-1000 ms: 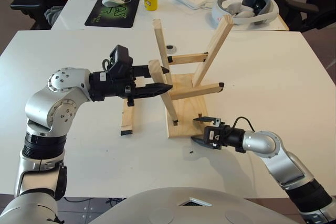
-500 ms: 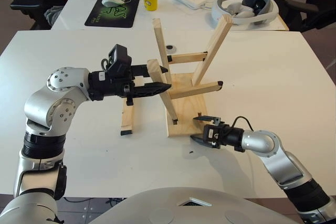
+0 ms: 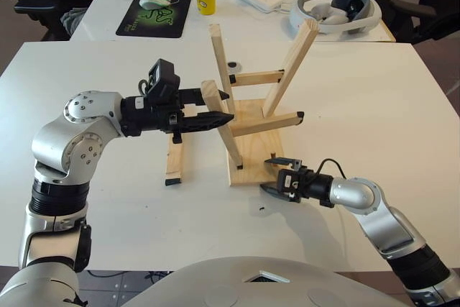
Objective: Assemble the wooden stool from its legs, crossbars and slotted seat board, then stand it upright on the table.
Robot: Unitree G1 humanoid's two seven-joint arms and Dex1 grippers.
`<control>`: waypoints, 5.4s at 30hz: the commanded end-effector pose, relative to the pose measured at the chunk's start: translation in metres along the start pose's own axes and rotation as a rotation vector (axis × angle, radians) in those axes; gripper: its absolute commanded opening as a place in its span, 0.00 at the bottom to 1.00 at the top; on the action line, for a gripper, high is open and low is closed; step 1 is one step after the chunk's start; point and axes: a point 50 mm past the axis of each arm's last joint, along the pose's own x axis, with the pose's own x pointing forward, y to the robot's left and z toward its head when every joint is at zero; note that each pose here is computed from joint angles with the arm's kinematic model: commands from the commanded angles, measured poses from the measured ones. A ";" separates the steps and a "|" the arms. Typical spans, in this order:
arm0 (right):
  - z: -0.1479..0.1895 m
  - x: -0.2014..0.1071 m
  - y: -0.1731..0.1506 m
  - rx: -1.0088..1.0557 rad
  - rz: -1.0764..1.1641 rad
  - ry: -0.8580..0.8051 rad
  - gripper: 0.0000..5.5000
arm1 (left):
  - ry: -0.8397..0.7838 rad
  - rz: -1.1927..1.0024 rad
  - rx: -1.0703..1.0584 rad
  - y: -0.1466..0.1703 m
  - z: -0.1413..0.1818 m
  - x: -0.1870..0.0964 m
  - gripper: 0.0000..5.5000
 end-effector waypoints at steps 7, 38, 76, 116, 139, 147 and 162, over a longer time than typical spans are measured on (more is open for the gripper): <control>-0.012 0.001 0.004 0.024 0.032 0.088 0.61 | 0.090 0.026 0.098 0.001 -0.011 0.002 0.38; -0.004 0.009 0.006 0.108 0.077 0.022 0.61 | 0.185 0.034 -0.040 -0.001 -0.058 0.005 0.38; -0.010 0.018 0.010 0.135 0.028 0.050 0.61 | -0.352 0.177 -0.058 0.009 0.089 -0.011 0.42; -0.009 0.023 0.021 0.164 0.087 0.054 0.30 | -0.294 0.071 -0.062 0.005 0.094 0.032 0.00; -0.011 0.026 0.023 0.168 0.107 0.070 0.24 | -0.503 -0.001 0.003 0.000 0.158 0.020 0.00; -0.012 0.026 0.023 0.166 0.111 0.078 0.24 | -0.174 0.093 -0.131 0.013 0.083 0.038 0.00; -0.016 0.025 0.021 0.129 0.112 0.108 0.19 | -0.298 0.379 -0.066 0.044 0.086 0.029 0.00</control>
